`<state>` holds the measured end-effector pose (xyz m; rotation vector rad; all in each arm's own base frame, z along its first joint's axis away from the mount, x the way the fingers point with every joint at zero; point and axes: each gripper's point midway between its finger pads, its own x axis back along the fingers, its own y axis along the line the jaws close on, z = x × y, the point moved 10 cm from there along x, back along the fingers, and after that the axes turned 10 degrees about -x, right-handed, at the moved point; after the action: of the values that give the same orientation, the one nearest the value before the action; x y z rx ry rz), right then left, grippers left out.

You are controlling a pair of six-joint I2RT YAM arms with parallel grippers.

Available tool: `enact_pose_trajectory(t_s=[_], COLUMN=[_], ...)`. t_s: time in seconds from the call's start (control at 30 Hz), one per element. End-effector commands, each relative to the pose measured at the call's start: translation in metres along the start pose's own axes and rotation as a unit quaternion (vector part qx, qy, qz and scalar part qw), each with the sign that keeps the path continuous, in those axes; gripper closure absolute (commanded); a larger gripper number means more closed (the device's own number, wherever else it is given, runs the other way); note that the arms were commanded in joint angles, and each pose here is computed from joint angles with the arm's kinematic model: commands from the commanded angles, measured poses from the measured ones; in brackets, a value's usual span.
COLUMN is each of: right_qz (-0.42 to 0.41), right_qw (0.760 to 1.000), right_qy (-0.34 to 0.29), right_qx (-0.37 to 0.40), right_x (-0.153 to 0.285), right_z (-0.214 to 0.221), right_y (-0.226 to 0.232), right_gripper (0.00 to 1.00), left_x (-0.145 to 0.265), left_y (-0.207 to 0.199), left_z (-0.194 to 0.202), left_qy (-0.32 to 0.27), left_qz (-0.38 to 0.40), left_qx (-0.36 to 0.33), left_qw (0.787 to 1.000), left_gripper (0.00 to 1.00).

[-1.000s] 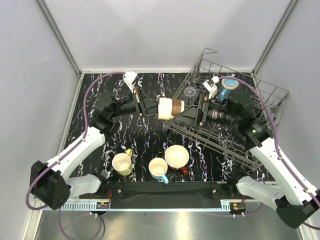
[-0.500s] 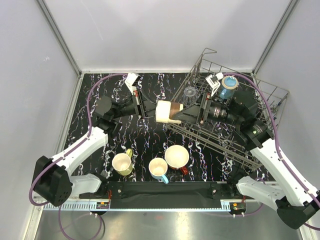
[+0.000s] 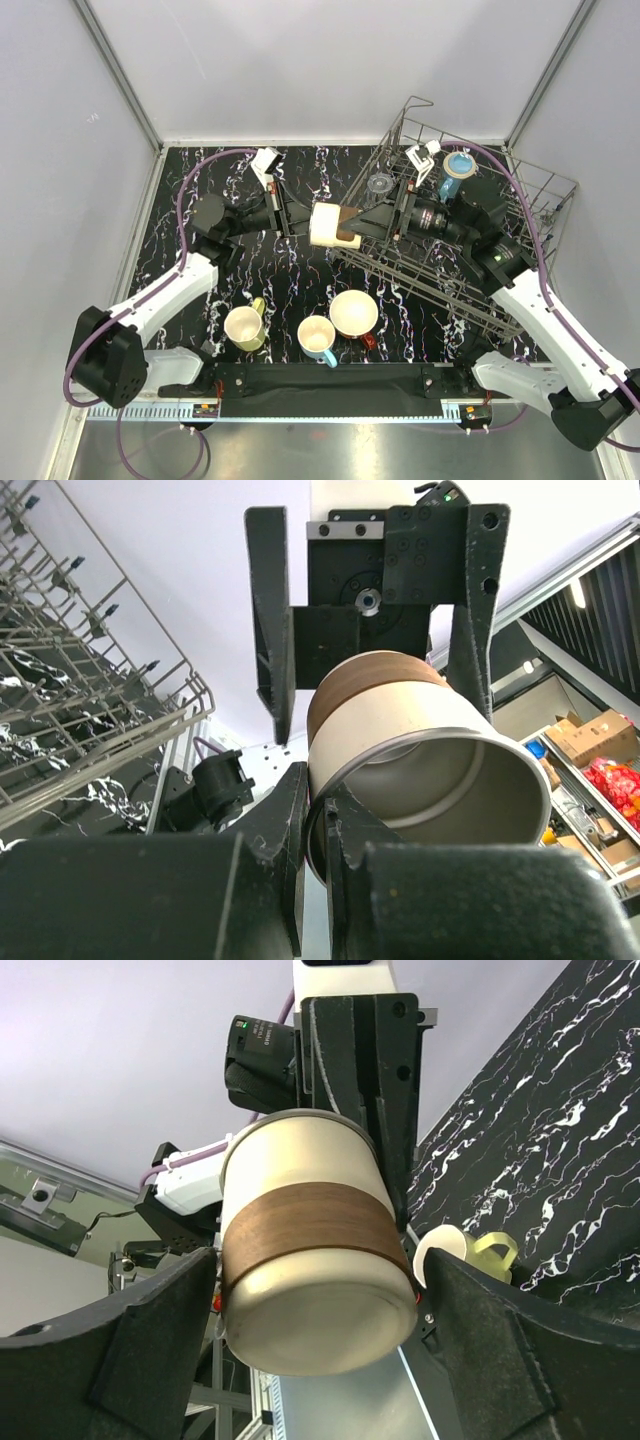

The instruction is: Load the cups into the dish rack

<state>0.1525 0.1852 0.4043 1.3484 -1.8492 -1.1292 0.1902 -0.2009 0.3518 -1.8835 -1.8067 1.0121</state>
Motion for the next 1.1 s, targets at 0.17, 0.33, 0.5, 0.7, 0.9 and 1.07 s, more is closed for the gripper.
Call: enact_pose_trajectory(t_s=[0.17, 0.33, 0.5, 0.7, 0.9, 1.07], right_qz=[-0.026, -0.007, 0.010, 0.098, 0.265, 0.444], right_qw=[1.000, 1.000, 1.000, 0.992, 0.953, 0.867], right_qy=[-0.001, -0.001, -0.013, -0.076, -0.141, -0.219], right_qx=[0.009, -0.002, 0.001, -0.007, -0.046, -0.055], right_x=[-0.007, -0.007, 0.002, 0.016, 0.029, 0.050], right_z=[-0.001, 0.004, 0.005, -0.001, -0.012, -0.029], right_y=[0.008, 0.005, 0.012, 0.018, 0.009, 0.002], right_gripper=[0.56, 0.83, 1.00, 1.00, 1.00, 1.00], left_x=[0.000, 0.002, 0.003, 0.014, 0.030, 0.043], left_y=[-0.001, 0.004, 0.010, 0.037, 0.054, 0.042], left_z=[-0.002, -0.003, -0.003, -0.001, -0.006, -0.018], left_qy=[0.001, 0.001, 0.008, -0.001, -0.004, -0.011], left_qz=[0.017, 0.008, -0.008, -0.086, -0.188, -0.324], left_qx=[-0.019, -0.012, -0.008, 0.039, 0.042, -0.024], left_qw=[1.000, 1.000, 1.000, 0.995, 0.981, 0.946], left_gripper=[1.00, 0.94, 0.52, 0.17, 0.12, 0.12])
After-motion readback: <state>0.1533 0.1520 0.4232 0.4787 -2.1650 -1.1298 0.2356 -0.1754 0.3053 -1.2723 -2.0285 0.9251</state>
